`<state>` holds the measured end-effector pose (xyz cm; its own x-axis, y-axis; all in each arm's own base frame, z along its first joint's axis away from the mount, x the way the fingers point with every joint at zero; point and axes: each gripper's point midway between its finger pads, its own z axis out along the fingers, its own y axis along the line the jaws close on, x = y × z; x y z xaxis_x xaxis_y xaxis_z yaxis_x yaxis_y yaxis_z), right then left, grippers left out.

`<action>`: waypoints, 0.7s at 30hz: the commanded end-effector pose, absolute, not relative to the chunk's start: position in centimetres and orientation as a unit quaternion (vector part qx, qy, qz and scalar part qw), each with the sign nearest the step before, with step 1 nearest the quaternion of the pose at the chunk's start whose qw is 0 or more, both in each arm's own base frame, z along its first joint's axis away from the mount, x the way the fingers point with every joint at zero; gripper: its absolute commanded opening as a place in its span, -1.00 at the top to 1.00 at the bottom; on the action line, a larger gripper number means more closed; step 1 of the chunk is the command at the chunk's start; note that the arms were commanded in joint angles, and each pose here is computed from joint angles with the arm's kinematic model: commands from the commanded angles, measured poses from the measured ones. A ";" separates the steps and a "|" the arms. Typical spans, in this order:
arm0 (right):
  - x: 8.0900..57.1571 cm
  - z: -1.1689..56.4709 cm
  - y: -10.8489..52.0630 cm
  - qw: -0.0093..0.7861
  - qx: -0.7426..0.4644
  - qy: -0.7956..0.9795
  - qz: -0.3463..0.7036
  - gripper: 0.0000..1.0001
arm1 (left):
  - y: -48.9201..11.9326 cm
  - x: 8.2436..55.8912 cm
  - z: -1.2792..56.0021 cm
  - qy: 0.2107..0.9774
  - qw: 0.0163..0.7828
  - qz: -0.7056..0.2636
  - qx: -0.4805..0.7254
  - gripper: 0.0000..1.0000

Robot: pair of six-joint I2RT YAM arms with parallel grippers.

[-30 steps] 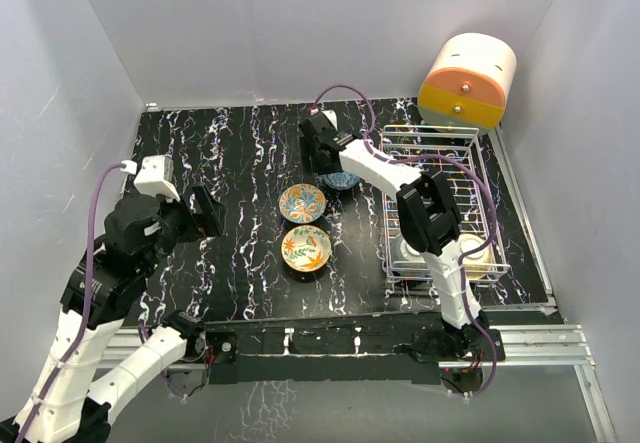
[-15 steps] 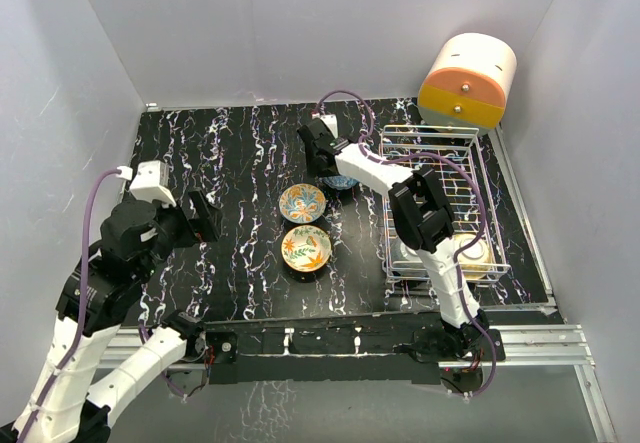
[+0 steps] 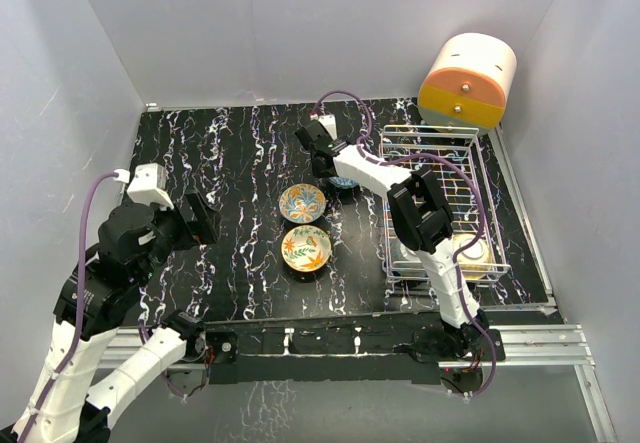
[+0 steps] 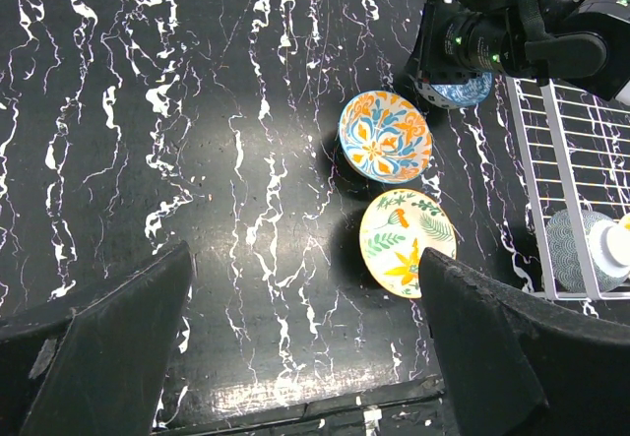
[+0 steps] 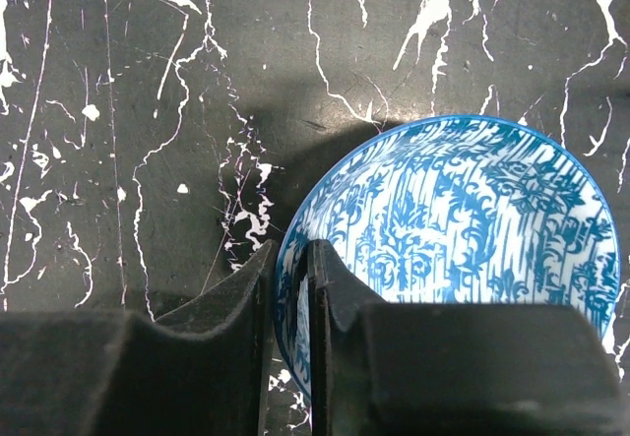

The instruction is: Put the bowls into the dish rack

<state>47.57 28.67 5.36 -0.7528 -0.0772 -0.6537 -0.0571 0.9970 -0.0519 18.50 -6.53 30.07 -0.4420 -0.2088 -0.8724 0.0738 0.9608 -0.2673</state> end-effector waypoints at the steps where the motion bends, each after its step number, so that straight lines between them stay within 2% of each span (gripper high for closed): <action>1: 47.8 6.3 29.9 0.360 -0.042 0.932 0.022 0.83 | -6.3 18.4 30.1 0.835 0.531 -0.134 -0.044 -0.94; 13: 46.3 14.5 32.8 0.402 -0.048 0.893 0.197 0.84 | -5.6 17.6 30.4 0.830 0.539 -0.131 -0.052 -0.94; 21: 45.8 19.5 30.7 0.428 -0.018 0.843 0.324 0.84 | -5.6 17.5 30.2 0.830 0.538 -0.134 -0.054 -0.94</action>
